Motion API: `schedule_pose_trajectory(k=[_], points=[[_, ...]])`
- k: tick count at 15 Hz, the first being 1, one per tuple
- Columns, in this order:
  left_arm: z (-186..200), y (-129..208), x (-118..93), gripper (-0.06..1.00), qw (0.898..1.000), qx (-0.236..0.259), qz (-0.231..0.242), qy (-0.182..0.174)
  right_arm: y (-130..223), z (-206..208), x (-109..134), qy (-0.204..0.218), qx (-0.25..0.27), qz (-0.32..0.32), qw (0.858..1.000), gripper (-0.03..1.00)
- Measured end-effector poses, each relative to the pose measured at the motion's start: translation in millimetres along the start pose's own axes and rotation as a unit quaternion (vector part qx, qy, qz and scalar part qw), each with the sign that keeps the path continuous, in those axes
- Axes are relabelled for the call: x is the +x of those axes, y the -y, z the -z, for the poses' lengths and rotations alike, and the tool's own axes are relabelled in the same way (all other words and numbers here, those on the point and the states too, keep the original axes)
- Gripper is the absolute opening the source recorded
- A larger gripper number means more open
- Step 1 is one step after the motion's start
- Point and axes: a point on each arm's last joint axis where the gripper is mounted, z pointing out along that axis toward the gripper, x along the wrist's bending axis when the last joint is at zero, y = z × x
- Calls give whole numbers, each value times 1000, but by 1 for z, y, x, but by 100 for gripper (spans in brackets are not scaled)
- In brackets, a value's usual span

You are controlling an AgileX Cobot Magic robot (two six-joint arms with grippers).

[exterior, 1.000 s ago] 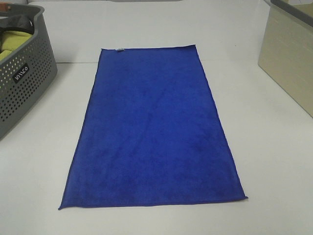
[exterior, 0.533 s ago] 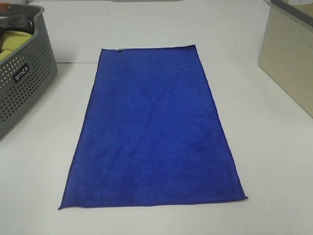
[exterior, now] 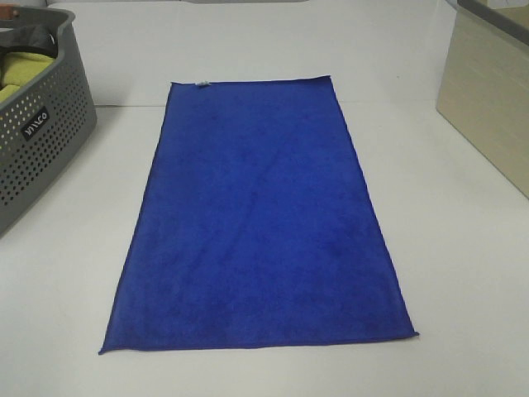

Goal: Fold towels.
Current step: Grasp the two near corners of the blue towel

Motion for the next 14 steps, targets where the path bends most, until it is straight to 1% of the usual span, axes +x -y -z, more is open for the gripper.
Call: schedule_pose_trajectory(k=[14], points=[[0,0,-1,59,1000,-1,2,3,0,0,0,0,0,0,1000,78]])
